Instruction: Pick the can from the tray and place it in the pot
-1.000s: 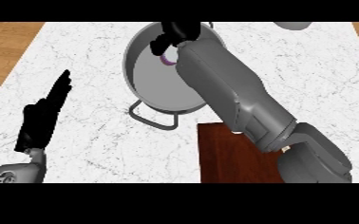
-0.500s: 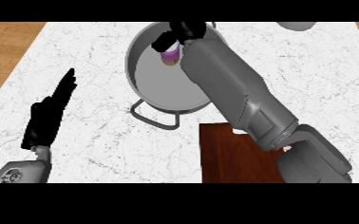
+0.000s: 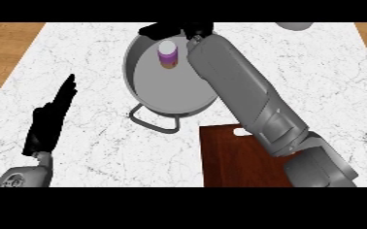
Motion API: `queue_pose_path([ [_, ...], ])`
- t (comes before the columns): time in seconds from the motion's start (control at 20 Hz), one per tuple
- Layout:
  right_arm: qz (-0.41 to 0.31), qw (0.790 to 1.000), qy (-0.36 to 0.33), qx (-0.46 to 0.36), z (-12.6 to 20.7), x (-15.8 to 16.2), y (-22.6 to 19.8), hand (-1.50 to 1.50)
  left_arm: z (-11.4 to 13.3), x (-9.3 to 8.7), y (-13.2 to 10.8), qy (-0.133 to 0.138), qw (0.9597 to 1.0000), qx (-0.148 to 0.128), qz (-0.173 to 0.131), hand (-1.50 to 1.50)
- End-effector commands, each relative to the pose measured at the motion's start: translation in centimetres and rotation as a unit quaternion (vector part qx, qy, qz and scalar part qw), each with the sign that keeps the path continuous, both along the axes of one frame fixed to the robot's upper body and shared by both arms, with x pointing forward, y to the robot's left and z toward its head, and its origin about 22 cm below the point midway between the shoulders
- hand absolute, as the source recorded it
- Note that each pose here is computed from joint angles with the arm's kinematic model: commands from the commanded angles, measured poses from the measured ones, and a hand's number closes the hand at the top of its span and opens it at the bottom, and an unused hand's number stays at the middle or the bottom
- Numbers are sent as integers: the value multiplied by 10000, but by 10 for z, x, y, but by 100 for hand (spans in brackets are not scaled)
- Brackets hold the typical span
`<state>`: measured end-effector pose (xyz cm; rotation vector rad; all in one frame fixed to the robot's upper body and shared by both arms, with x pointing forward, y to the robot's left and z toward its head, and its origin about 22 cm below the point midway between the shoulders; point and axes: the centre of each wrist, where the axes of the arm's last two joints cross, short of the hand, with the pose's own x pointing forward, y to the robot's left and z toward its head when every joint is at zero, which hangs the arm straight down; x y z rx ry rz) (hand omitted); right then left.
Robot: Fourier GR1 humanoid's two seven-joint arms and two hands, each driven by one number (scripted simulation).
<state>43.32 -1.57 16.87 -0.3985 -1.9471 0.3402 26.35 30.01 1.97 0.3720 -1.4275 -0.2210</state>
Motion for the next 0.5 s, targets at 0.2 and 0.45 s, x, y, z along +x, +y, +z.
queue_pose_path([
  [0.2,841,9930,366,742,-24,4,-20,-150,-4,-20,21,115,9995,24,279,0],
  [0.45,782,9912,388,996,-42,1,-39,-150,14,-26,28,124,9990,37,437,0],
])
